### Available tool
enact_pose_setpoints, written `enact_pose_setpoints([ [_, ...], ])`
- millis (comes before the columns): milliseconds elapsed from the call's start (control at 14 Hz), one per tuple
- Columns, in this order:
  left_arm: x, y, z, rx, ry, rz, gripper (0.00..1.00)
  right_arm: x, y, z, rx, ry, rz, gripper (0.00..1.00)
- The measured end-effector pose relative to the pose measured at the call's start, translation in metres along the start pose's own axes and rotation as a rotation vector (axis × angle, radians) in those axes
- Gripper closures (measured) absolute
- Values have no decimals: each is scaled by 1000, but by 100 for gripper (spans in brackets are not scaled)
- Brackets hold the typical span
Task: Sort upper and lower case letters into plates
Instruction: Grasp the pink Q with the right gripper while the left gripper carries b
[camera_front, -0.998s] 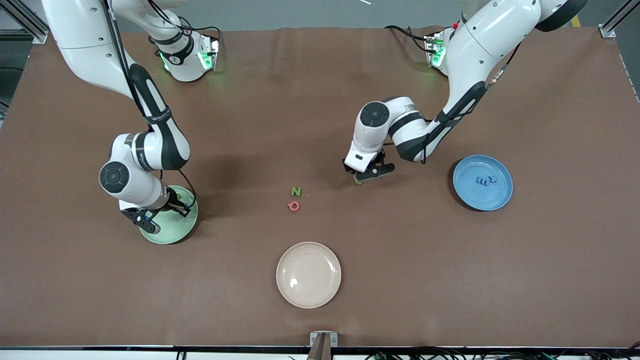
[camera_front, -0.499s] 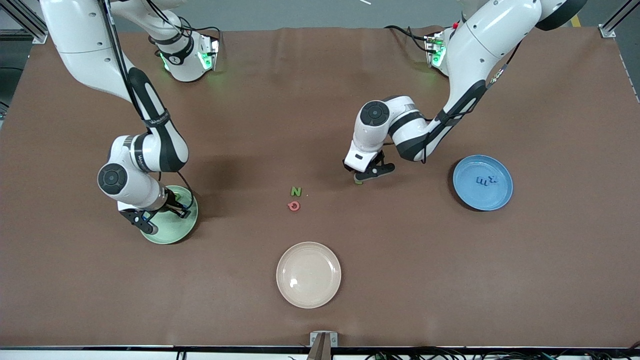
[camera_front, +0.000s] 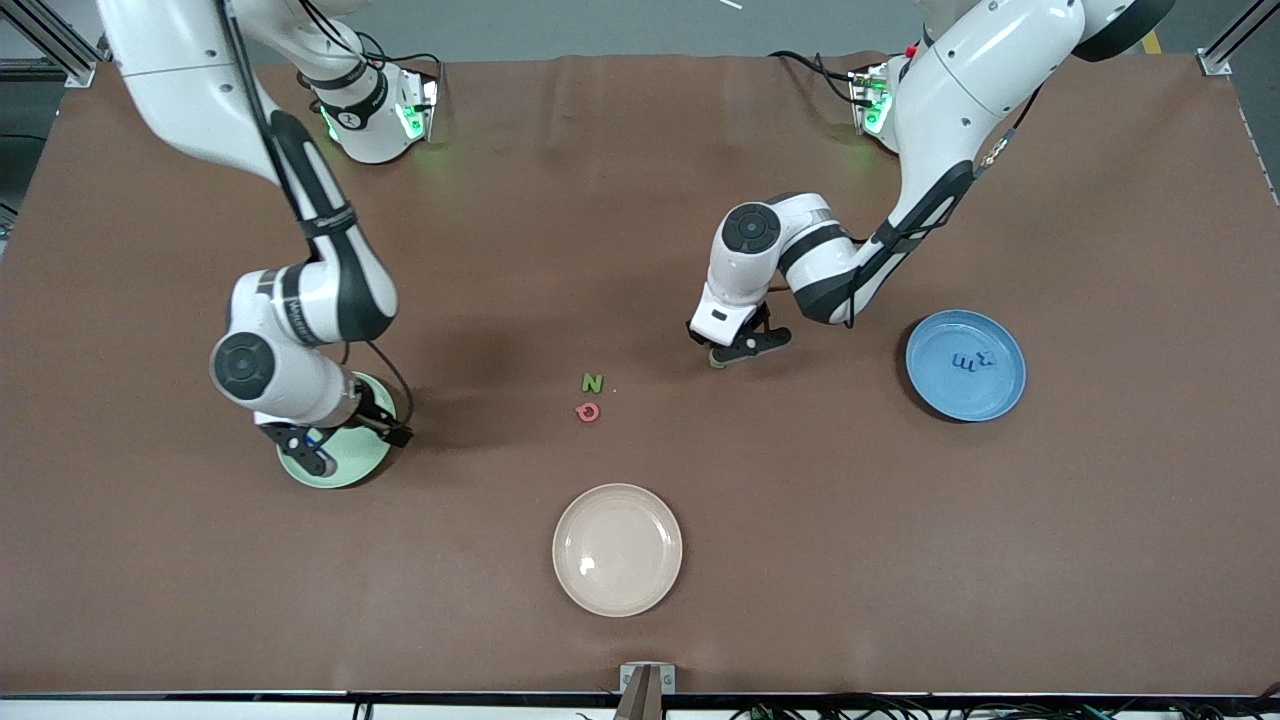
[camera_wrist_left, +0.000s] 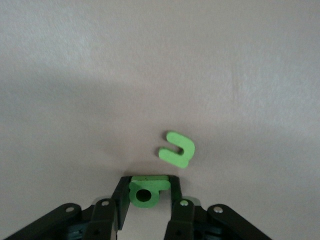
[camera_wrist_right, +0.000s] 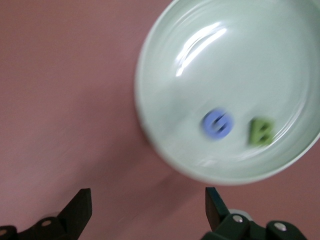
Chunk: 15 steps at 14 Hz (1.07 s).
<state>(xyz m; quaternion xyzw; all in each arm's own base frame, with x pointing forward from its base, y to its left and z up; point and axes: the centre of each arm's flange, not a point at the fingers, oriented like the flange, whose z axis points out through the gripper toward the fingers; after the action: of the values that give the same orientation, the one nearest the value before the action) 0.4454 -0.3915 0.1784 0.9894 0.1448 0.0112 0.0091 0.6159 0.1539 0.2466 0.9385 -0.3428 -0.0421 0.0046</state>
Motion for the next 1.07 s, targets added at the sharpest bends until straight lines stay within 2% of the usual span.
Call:
enact_pose_setpoints([
  [285,27,-13,-30,33,38,7,64,-87,-72,4,34,4,58,0],
  [499,52,-35,-72,68,11,48,64,-133,-118,25,41,15,133,0],
  [784,104,-106,-119,96,-55,121,64,-152,-150,52,43,22,274,0],
  [998,130,-175,-125,103,-108,180,64,-158,-166,67,49,26,367,2],
  [1069,135,-198,-122,101,-125,198,64,-161,-171,71,53,29,391,5],
])
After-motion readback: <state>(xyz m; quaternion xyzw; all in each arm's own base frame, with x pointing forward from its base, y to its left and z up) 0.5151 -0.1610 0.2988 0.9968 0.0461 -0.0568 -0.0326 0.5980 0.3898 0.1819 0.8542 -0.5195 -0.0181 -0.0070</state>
